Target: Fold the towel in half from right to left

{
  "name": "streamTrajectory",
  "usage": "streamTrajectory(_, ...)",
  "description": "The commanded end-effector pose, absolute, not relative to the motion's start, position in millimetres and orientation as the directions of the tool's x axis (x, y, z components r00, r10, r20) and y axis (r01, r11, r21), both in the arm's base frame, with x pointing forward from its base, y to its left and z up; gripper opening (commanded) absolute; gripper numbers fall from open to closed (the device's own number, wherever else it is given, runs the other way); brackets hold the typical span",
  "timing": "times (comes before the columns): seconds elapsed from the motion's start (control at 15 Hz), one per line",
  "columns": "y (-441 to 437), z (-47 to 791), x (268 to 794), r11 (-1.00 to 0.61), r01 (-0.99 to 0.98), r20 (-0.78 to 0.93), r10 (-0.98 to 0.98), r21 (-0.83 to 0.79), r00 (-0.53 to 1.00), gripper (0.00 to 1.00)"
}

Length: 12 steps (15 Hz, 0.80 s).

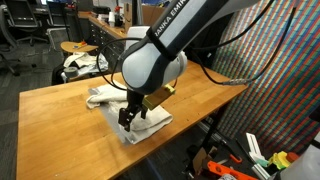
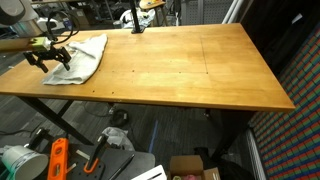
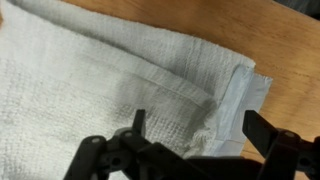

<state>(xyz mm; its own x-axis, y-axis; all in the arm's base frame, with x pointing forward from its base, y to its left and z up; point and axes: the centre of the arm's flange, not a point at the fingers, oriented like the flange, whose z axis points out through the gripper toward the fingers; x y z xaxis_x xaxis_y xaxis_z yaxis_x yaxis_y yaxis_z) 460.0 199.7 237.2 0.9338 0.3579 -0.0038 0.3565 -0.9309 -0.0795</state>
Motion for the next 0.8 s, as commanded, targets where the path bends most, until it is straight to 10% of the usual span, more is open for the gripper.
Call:
streamTrajectory(0.0, 203, 242, 440, -0.941, 0.339, 0.046, 0.338, -0.016, 0.94, 0.75)
streamTrajectory(0.73, 206, 253, 435, -0.946, 0.323, 0.045, 0.323, 0.008, 0.945, 0.0)
